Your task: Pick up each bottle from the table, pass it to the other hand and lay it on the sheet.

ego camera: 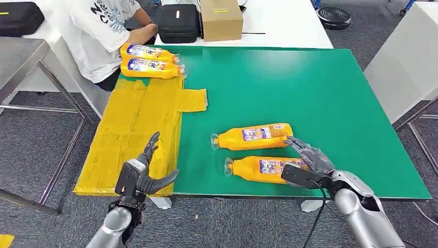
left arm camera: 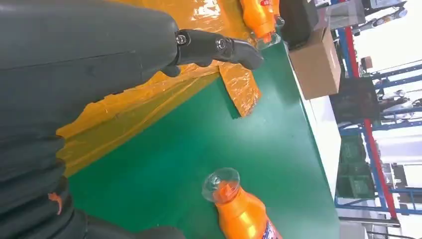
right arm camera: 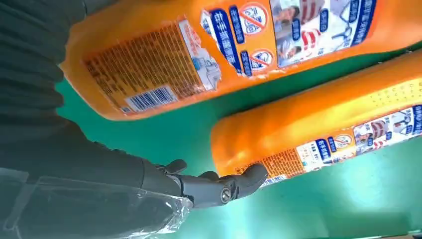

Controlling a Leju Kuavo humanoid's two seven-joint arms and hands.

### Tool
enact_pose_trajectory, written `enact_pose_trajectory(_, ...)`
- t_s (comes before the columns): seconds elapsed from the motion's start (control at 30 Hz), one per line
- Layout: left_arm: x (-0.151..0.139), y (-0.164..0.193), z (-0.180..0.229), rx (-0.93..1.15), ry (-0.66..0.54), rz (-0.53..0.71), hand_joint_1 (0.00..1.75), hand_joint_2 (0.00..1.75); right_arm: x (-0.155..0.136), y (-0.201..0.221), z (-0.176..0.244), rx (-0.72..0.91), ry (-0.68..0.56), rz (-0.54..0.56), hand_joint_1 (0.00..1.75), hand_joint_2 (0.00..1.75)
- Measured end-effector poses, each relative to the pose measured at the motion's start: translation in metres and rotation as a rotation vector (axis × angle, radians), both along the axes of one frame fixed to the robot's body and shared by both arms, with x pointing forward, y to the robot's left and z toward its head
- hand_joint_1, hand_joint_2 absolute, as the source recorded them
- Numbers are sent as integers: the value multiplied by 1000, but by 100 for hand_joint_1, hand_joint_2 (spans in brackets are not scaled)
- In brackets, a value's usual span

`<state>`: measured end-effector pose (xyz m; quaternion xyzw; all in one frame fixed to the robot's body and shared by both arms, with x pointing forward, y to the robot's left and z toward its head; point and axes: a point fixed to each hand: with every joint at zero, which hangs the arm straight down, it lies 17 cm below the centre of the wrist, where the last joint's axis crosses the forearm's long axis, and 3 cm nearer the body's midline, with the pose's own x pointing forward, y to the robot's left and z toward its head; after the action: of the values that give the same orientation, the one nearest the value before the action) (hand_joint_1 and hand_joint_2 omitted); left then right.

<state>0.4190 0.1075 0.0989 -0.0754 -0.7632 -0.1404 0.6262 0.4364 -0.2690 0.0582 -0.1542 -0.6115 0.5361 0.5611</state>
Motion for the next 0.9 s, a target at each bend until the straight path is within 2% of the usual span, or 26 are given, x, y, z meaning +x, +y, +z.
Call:
enact_pose_trajectory(0.3, -1, 0, -1, 7, 1, -2, 0, 175, 0, 4, -4, 3, 12, 15, 0, 175)
enact_pose_trajectory(0.9, 2, -1, -1, 7, 11, -7, 0, 175, 20, 13, -24, -26, 102, 41, 0, 175)
